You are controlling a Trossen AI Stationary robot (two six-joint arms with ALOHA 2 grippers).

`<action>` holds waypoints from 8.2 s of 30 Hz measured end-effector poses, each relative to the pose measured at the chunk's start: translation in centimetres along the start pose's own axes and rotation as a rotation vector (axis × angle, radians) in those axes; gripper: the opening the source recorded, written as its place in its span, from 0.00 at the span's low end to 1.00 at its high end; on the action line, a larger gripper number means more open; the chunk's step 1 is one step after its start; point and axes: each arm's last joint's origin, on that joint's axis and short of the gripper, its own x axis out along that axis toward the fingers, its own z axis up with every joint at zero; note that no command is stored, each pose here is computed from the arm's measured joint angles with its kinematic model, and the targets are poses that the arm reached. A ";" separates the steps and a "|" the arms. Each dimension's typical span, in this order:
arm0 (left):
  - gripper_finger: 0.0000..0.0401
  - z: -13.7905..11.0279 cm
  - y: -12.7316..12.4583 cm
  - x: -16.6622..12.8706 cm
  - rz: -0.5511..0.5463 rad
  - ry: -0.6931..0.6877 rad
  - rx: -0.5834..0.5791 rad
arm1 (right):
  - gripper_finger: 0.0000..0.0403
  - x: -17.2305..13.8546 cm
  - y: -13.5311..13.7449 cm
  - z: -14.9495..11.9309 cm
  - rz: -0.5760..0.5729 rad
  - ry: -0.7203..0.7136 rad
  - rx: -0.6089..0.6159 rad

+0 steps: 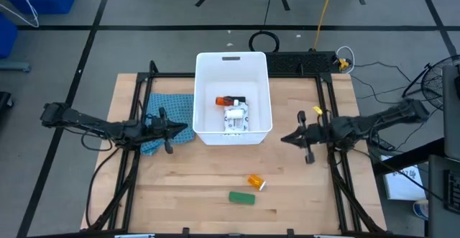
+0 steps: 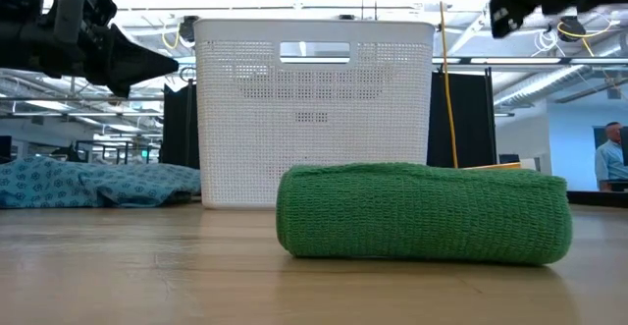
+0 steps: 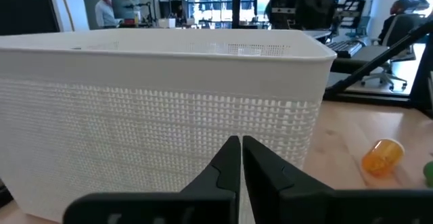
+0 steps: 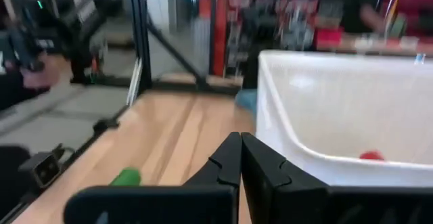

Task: Pick & place medical supplies in basket/bin
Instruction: Put the yellow medicine bottle into the white container, then put the rolled green bandage into the white container

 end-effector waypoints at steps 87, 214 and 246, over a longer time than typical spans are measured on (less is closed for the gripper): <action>0.10 0.1 0.0 0.0 -0.010 -0.007 -0.093 | 0.42 11.2 7.3 4.0 0.330 0.382 -0.059; 0.10 -0.5 0.1 0.0 0.044 0.047 -0.059 | 0.00 -2.8 1.4 6.1 0.126 0.011 -0.093; 0.10 -0.5 0.2 0.0 0.053 0.046 -0.020 | 0.00 -4.4 0.3 -5.4 0.043 -0.137 -0.050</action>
